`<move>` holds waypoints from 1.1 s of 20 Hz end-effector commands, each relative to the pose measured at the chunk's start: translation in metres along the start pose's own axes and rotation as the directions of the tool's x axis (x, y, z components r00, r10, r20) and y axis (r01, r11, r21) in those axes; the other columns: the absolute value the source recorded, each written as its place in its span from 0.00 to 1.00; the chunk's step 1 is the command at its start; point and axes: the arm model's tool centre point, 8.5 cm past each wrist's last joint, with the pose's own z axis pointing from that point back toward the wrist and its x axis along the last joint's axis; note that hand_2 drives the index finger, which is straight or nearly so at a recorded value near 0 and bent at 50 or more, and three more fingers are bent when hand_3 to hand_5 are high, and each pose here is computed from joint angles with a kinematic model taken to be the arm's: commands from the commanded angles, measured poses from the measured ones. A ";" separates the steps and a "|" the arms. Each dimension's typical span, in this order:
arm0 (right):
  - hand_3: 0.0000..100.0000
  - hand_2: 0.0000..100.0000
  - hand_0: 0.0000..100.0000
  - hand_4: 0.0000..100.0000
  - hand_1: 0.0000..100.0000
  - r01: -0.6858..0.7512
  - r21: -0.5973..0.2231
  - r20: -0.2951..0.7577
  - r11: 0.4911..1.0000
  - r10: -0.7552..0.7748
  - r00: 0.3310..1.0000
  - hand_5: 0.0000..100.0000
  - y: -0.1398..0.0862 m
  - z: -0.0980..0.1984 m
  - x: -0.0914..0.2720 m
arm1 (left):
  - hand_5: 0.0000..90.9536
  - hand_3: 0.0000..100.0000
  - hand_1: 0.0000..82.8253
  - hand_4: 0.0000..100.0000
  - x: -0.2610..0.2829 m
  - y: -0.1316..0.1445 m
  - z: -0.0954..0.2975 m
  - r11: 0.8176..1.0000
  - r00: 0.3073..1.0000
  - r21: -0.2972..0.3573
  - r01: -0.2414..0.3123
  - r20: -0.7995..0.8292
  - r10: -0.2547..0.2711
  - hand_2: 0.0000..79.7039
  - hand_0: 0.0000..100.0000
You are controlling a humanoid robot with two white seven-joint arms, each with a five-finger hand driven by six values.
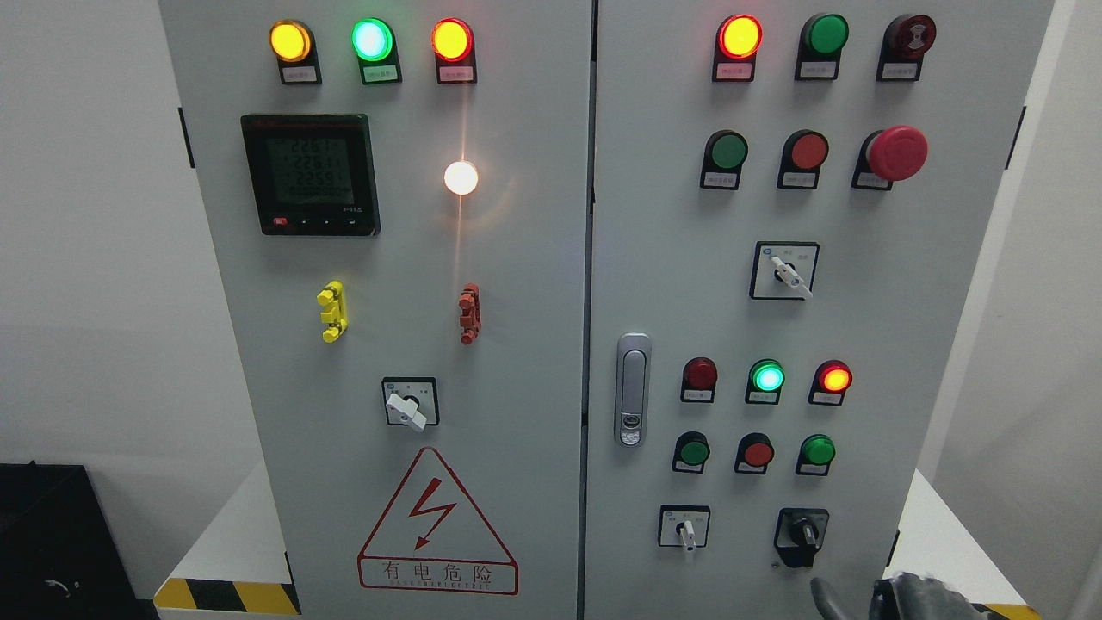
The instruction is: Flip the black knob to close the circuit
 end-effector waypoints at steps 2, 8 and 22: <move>1.00 0.82 0.00 0.89 0.00 0.166 0.037 0.146 0.985 -0.170 0.975 0.89 0.011 0.023 0.033 | 0.00 0.00 0.67 0.00 0.000 0.000 0.000 1.000 1.000 0.001 0.000 0.000 0.000 0.00 0.12; 1.00 0.76 0.00 0.88 0.00 0.266 0.036 0.134 0.963 -0.269 0.954 0.86 0.019 0.050 0.017 | 0.00 0.00 0.67 0.00 0.000 0.000 0.000 1.000 1.000 0.001 0.000 0.000 0.000 0.00 0.12; 0.53 0.33 0.00 0.51 0.01 0.743 0.119 0.121 0.658 -0.753 0.647 0.43 0.031 0.108 0.001 | 0.00 0.00 0.67 0.00 0.000 0.000 0.000 1.000 1.000 0.001 0.000 0.000 0.000 0.00 0.12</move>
